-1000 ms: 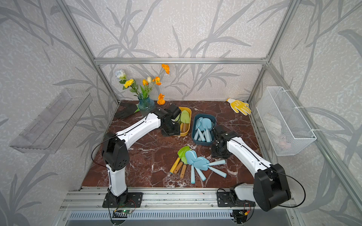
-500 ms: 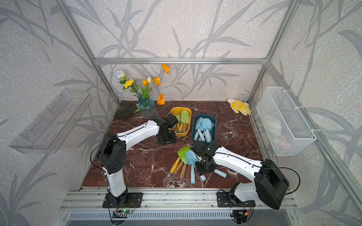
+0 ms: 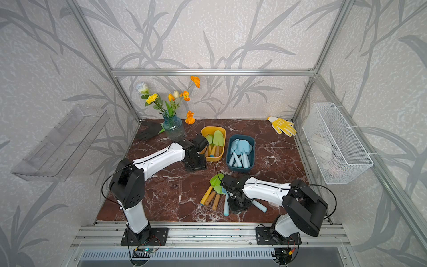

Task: Sort the small shovels by color and place them into the storage box
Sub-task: Pick up the shovel from the center of the board.

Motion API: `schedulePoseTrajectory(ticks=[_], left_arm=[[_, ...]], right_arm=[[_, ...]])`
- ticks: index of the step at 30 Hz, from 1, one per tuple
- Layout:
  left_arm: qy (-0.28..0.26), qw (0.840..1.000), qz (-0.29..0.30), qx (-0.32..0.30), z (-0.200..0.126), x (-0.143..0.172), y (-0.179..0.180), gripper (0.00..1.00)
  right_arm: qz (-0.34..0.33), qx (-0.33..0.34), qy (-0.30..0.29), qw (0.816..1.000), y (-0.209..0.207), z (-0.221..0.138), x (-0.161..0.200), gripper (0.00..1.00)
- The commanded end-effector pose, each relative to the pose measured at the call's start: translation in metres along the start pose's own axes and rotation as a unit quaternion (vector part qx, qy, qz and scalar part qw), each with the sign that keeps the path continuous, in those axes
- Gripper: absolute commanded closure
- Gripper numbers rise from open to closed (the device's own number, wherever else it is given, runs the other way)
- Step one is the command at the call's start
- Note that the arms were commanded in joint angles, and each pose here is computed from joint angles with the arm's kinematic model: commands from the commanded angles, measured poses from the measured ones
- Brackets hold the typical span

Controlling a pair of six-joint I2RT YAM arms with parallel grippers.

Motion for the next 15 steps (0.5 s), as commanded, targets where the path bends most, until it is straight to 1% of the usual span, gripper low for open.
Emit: schedulePoseTrajectory(ticks=[1, 6, 11, 13, 15], left_arm=[[-0.009, 1.0, -0.007, -0.009, -0.009, 0.004, 0.007, 0.36], [-0.01, 1.0, -0.009, -0.015, -0.01, 0.007, 0.012, 0.36], [-0.012, 1.0, -0.012, -0.016, -0.01, 0.006, 0.014, 0.36], [-0.012, 1.0, -0.013, -0.016, -0.01, 0.006, 0.015, 0.36], [-0.014, 1.0, -0.012, -0.014, -0.011, 0.005, 0.015, 0.36]], right_arm=[[-0.015, -0.014, -0.025, 0.999, 0.008, -0.001, -0.008, 0.87], [-0.054, -0.057, -0.062, 0.995, 0.022, -0.03, -0.013, 0.88], [-0.099, -0.107, -0.096, 0.985, 0.038, -0.067, -0.015, 0.89], [-0.103, -0.118, -0.114, 0.981, 0.042, -0.081, -0.019, 0.89], [-0.091, -0.125, -0.138, 0.978, 0.044, -0.098, -0.029, 0.89]])
Point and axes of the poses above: each gripper's point midway between its finger pads, its own z axis out along the fingers, its own y axis along the line the jaws close on, x = y × z, the point moved 4 cm from there along -z, back along the fingers, and after that the axes turned 12 degrees about z, right-handed, at the moved point
